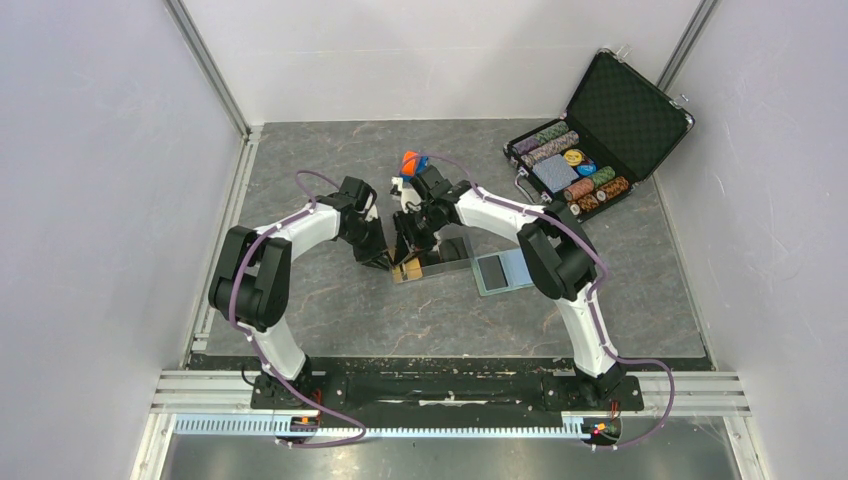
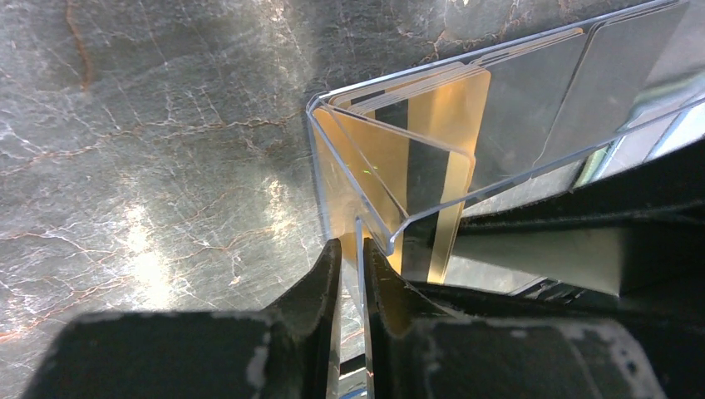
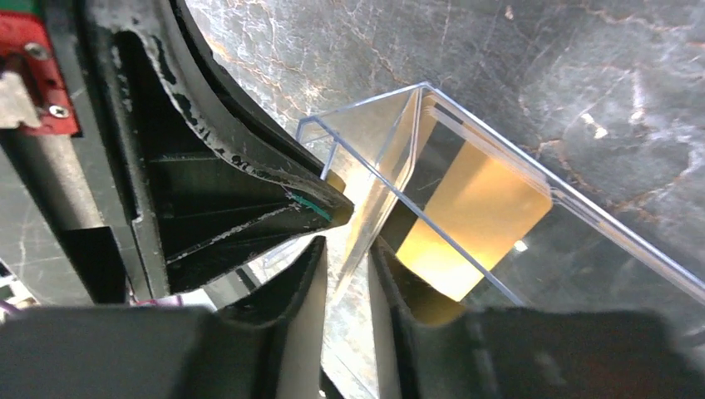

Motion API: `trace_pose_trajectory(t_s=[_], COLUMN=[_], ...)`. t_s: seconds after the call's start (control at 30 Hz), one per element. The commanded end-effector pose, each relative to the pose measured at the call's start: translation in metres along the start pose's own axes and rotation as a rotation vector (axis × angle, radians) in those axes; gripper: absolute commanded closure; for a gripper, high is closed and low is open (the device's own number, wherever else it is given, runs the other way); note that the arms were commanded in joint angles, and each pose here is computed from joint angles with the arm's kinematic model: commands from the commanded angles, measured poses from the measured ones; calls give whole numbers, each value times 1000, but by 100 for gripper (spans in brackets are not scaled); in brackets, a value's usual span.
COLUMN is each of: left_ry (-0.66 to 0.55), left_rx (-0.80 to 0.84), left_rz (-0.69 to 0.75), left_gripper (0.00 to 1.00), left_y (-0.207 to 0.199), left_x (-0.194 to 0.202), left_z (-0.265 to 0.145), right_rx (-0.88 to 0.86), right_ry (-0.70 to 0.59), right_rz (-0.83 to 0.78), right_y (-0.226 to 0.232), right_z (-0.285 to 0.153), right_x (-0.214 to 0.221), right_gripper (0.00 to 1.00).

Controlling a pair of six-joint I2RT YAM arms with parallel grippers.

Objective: Put the credit cards into the card holder
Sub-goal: Pick up the credit card from the storage box.

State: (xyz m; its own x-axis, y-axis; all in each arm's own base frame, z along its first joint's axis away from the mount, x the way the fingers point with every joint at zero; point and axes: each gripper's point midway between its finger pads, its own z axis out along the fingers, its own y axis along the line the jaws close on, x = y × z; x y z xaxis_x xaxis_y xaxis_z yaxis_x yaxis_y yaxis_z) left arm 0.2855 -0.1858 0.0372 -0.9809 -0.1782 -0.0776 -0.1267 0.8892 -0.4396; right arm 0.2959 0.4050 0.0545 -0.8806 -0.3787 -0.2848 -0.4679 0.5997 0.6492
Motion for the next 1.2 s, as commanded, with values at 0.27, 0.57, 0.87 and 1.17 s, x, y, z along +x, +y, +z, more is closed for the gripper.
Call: trace_pose_trajectory(t_s=[0.27, 0.57, 0.87, 1.17], left_ry=[22, -5, -177, -385], left_rx=[-13, -35, 7, 332], left_rz=[-5, 11, 97, 170], left_gripper=[98, 95, 40, 28], left_y=[1, 0, -23, -88], left_x=[3, -4, -29, -47], left_z=[10, 2, -41, -101], right_rx=[22, 6, 7, -112], right_ry=[-36, -76, -154, -232], right_rz=[-65, -73, -65, -24], right_y=[9, 21, 27, 32], right_z=[-11, -28, -71, -114], right_x=[-17, -28, -36, -41], right_gripper=[100, 100, 100, 100])
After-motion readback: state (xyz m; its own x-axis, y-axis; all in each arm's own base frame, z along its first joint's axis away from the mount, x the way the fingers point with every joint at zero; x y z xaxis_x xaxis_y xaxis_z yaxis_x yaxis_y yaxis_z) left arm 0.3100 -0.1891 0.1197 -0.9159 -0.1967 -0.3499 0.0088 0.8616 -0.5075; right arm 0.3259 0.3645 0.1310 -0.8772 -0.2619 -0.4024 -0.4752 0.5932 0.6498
